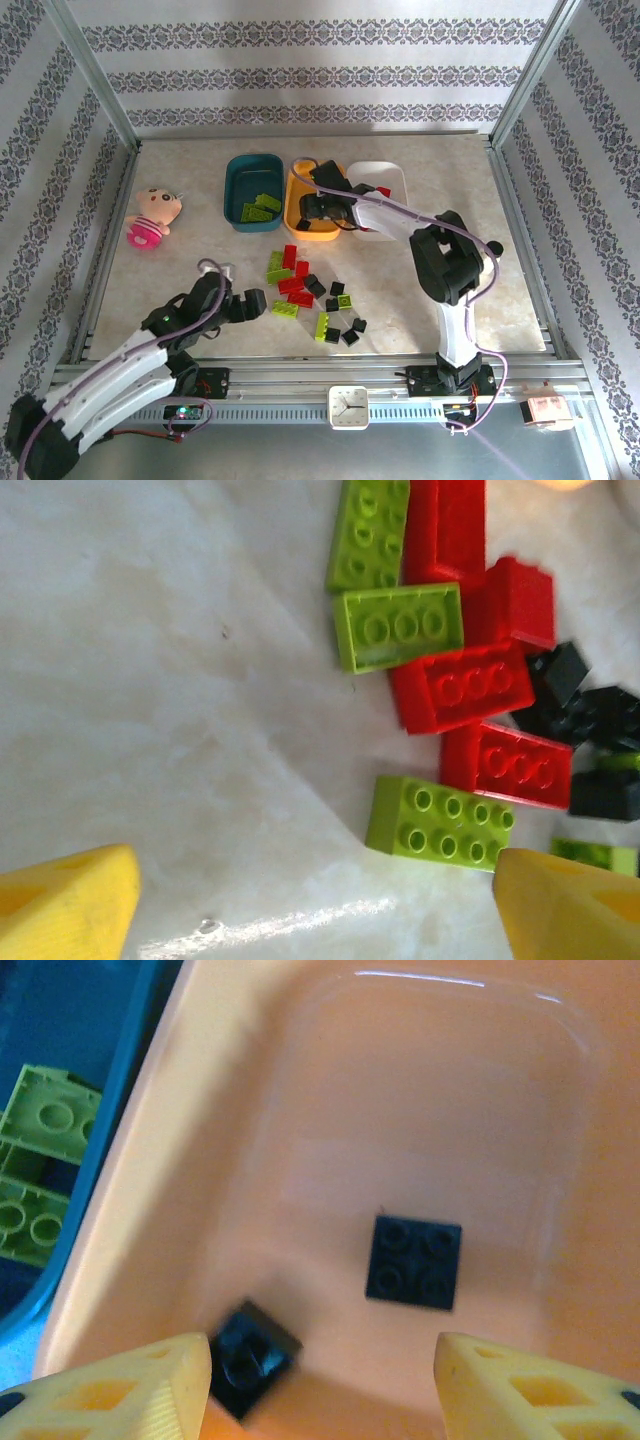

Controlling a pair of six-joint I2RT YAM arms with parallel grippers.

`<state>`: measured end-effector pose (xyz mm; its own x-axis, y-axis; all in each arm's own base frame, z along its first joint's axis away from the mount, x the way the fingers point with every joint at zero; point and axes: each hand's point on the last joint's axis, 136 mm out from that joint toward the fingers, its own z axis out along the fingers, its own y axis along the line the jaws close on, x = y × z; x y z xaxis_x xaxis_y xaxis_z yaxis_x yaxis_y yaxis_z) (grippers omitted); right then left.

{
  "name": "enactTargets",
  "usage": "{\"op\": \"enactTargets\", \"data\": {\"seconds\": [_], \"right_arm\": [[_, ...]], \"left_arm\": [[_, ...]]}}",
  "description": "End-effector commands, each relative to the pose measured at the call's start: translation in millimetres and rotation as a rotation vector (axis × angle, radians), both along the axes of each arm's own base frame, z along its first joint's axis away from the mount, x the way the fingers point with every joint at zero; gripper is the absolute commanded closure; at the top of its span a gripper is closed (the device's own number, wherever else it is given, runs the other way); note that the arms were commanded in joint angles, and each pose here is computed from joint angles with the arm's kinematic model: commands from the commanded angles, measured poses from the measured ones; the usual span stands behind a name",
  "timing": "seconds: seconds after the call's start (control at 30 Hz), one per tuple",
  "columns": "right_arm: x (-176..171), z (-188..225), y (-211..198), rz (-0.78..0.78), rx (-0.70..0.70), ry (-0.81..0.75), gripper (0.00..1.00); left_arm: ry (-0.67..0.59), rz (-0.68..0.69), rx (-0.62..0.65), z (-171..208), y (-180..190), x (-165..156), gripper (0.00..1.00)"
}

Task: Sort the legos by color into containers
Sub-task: Pick up the lego from the middle-left of the table.

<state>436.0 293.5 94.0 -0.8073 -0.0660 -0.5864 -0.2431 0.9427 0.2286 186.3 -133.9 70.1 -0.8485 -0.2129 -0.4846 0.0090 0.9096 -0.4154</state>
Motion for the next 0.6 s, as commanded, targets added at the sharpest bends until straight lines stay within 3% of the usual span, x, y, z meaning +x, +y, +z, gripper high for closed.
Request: {"op": "enactTargets", "data": {"seconds": [0.0,0.13,0.27,0.4,0.57], "right_arm": [[-15.0,26.3,-13.2,-0.021,0.043,-0.042,0.39],[-41.0,19.6,-35.6,-0.047,0.047,-0.034,0.39],[-65.7,9.9,-58.2,-0.077,0.058,-0.025,0.39],[-83.9,9.9,-75.2,-0.1,0.077,-0.033,0.39],[-103.7,15.1,-93.5,-0.118,0.098,-0.052,0.39]], "left_arm": [[-0.067,-0.16,0.003,22.5,-45.2,6.5,0.11],[-0.099,-0.312,0.086,27.4,-96.0,-4.7,0.12],[-0.079,-0.418,0.088,20.3,-141.4,-10.4,0.18],[-0.057,-0.443,0.116,6.9,-161.6,-2.7,0.28],[-0.03,-0.466,0.157,-10.9,-175.7,3.5,0.3]]}}
